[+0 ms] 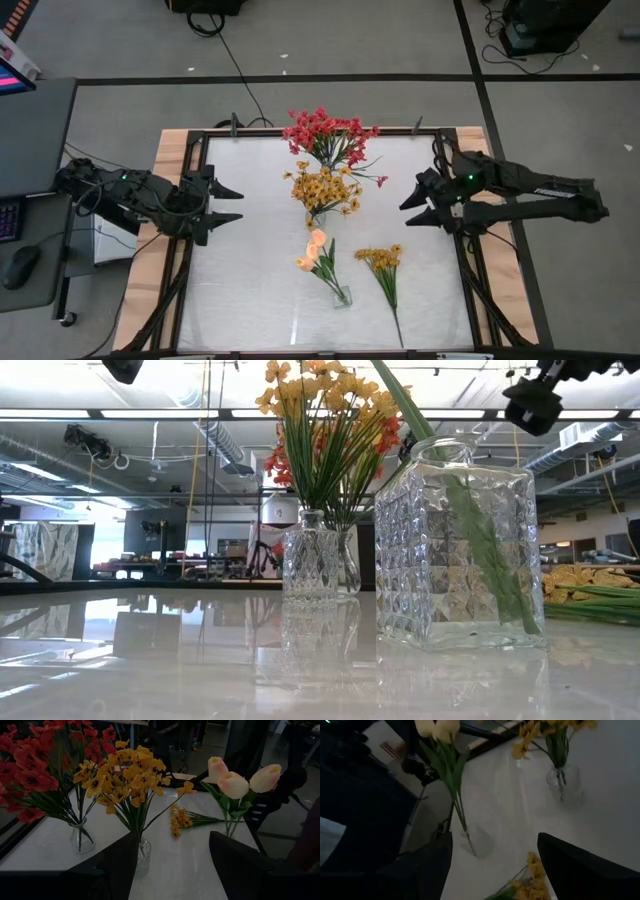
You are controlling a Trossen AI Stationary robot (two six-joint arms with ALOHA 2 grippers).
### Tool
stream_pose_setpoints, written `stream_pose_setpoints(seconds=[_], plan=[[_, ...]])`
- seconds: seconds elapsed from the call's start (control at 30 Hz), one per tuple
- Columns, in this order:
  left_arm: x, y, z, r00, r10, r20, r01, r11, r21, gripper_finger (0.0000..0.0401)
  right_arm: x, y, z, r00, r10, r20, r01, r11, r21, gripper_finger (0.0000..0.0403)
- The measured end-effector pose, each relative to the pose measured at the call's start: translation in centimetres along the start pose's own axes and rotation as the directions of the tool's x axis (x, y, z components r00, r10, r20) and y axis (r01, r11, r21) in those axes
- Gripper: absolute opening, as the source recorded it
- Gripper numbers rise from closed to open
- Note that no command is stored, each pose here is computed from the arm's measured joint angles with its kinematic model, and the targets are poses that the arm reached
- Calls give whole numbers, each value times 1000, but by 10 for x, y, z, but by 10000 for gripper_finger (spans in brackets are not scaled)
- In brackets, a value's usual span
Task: Sort flowers into vase by color
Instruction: Put the yellow flowers into the middle transparent vase
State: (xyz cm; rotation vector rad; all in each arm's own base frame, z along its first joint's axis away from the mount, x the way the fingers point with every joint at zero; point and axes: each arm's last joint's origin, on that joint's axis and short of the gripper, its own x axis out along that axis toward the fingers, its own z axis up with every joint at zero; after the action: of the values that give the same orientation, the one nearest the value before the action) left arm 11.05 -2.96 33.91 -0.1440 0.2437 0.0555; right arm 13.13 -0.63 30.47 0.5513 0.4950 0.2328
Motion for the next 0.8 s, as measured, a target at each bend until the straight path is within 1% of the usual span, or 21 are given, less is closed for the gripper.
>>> stream_pose_setpoints(seconds=[0.07, 0.13, 0.23, 0.4, 0.53, 0.8], plan=[[0, 0, 0, 1000, 0, 0, 0, 1000, 0, 249, 1, 2, -2, 1000, -21, -3, 21, 1000, 20, 300], [0, 0, 0, 1000, 0, 0, 0, 1000, 0, 249, 3, 3, -4, 997, -71, 0, 71, 995, 63, 299], [0, 0, 0, 1000, 0, 0, 0, 1000, 0, 249, 6, 3, -8, 986, -167, -6, 166, 978, 128, 297], [0, 0, 0, 1000, 1, 0, -1, 1000, 0, 249, 14, 6, -17, 964, -256, -65, 264, 948, 176, 294], [0, 0, 0, 1000, 0, 0, 0, 1000, 0, 249, 22, 9, -24, 949, -293, -120, 311, 932, 186, 291], [0, 0, 0, 1000, 0, 0, 0, 1000, 0, 249, 47, 20, -40, 915, -323, -242, 368, 913, 174, 283]])
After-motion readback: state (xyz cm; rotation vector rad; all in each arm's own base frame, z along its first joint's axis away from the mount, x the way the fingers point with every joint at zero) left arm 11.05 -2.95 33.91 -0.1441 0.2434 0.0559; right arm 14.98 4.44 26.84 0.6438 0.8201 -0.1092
